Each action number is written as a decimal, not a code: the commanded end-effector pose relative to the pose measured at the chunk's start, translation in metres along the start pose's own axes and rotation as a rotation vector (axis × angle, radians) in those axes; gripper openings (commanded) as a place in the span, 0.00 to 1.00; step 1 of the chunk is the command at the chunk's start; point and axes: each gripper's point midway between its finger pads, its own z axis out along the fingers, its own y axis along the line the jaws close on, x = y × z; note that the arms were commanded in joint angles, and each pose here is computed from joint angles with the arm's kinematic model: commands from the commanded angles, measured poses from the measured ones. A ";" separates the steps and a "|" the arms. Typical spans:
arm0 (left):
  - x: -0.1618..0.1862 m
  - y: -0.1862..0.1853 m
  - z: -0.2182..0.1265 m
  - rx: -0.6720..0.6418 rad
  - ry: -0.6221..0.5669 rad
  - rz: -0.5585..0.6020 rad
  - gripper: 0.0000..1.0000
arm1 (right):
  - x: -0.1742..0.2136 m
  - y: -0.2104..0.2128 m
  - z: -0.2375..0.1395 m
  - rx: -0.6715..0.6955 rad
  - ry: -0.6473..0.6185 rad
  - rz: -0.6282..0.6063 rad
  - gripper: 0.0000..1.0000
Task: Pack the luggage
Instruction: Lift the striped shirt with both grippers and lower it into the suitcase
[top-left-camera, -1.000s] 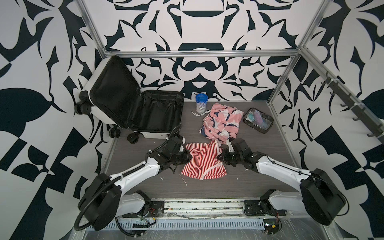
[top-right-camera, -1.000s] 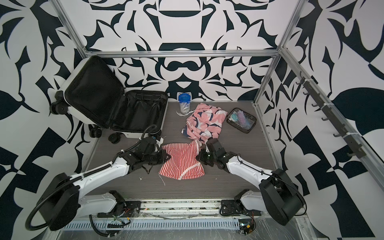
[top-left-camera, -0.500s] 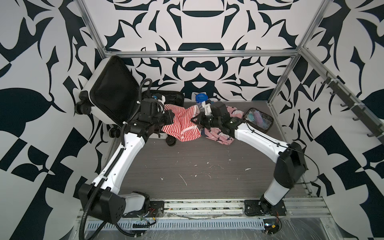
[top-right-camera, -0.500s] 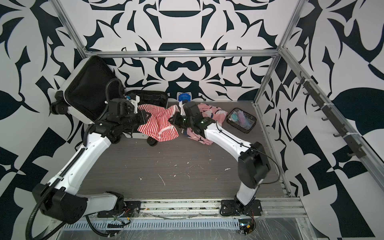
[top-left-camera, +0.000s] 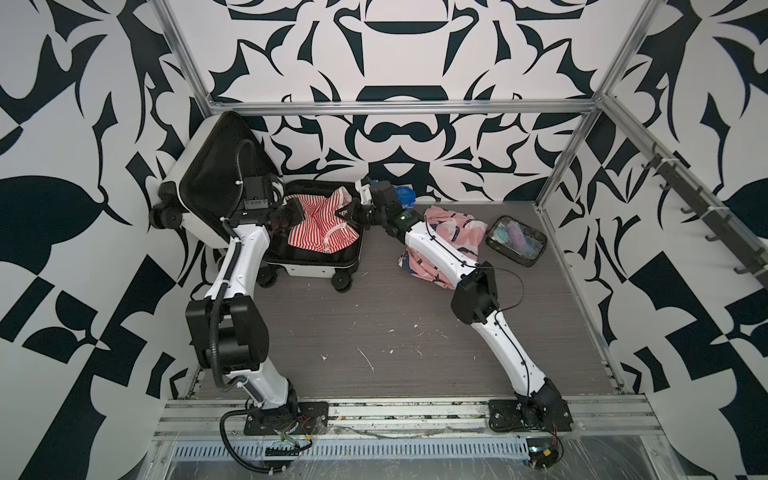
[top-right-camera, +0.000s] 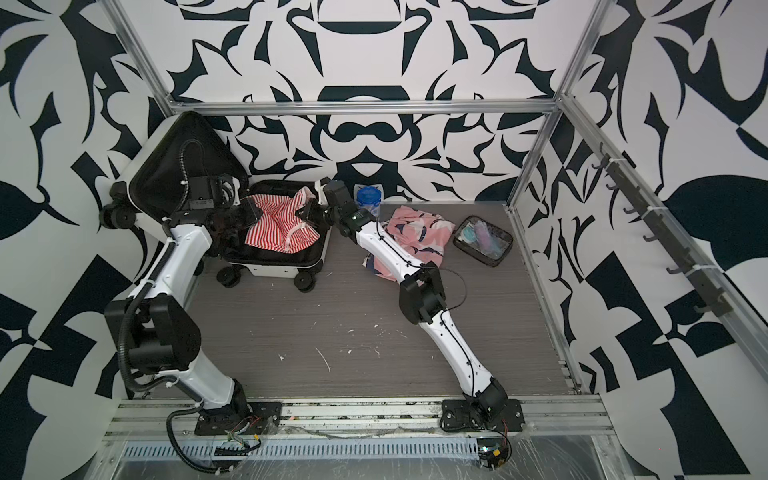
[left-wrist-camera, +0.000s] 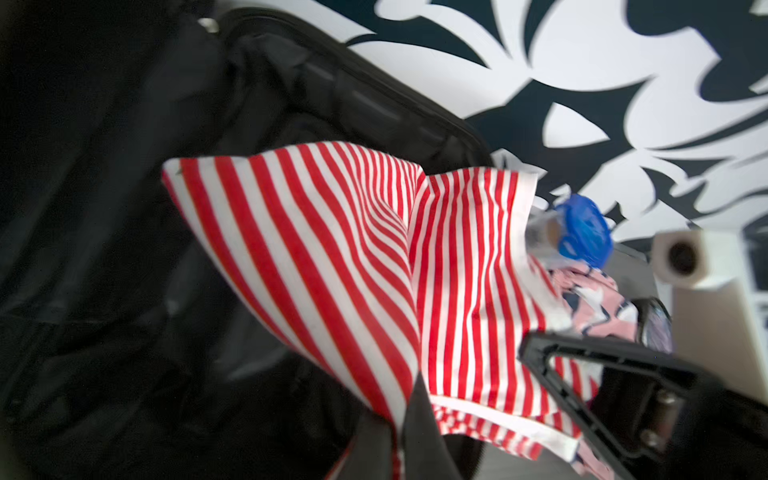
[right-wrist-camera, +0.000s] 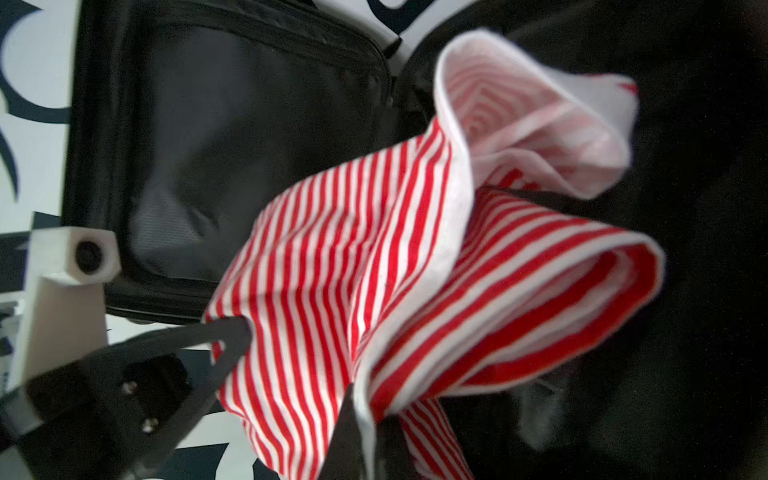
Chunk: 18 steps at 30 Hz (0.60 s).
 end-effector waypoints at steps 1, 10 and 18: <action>-0.015 0.001 0.008 0.051 -0.008 -0.004 0.00 | -0.014 0.034 -0.006 -0.101 -0.042 -0.013 0.00; 0.005 0.052 0.051 -0.020 0.077 -0.064 0.00 | -0.002 -0.007 0.016 -0.049 -0.040 0.006 0.00; 0.008 0.089 0.058 -0.140 0.085 -0.113 0.65 | -0.007 -0.004 0.011 -0.028 -0.061 -0.010 0.48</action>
